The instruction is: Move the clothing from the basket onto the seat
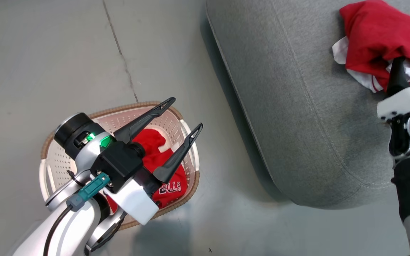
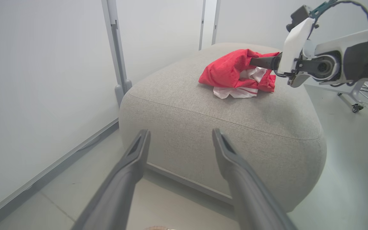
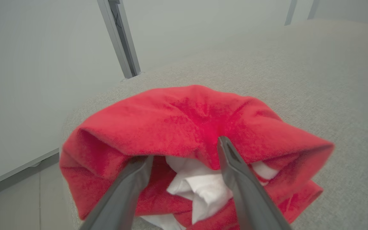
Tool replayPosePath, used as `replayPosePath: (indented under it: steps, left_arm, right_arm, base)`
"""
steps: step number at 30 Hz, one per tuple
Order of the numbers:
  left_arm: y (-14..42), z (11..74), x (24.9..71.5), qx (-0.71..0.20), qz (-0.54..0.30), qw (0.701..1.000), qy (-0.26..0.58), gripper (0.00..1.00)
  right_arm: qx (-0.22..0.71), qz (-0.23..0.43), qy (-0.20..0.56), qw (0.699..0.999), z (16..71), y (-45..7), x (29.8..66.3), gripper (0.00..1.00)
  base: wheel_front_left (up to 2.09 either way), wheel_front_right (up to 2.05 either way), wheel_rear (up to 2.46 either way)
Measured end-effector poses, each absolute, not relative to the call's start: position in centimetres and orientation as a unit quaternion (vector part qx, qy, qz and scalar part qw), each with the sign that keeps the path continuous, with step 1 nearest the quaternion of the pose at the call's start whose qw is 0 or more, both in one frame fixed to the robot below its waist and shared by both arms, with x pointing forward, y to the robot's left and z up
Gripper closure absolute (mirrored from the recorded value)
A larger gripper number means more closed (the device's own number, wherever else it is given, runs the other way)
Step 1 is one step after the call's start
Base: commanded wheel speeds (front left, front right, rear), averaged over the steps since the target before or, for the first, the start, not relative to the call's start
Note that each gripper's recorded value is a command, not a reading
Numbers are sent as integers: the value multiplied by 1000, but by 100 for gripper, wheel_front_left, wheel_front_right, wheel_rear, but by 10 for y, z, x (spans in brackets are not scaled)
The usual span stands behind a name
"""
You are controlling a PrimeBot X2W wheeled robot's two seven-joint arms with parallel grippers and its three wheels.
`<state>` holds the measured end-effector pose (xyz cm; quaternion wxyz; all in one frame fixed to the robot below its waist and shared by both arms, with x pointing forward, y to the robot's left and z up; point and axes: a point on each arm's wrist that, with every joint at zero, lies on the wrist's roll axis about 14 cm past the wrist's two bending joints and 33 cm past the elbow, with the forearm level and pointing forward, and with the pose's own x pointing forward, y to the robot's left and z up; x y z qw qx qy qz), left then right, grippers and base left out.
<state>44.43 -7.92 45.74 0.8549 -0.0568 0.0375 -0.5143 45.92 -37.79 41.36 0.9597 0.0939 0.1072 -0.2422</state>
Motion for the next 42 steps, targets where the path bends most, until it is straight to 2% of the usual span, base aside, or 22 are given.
replayPosePath:
  steps: [9,19,31,42]
  left_arm:
    - [-71,489,429,-61,-485,872,13,0]
    - [-37,515,416,-56,-411,910,-3,0]
    - [62,526,421,-57,-235,970,-13,0]
    - [151,541,415,-71,-84,993,-45,0]
  right_arm:
    - [83,-215,85,969,435,-358,427,0]
    - [81,-132,14,988,480,-303,426,0]
    - [85,7,-41,996,536,-204,438,0]
    - [86,79,-46,992,556,-152,428,0]
  base:
    - [0,0,0]
    - [0,0,0]
    - [0,0,0]
    - [0,0,0]
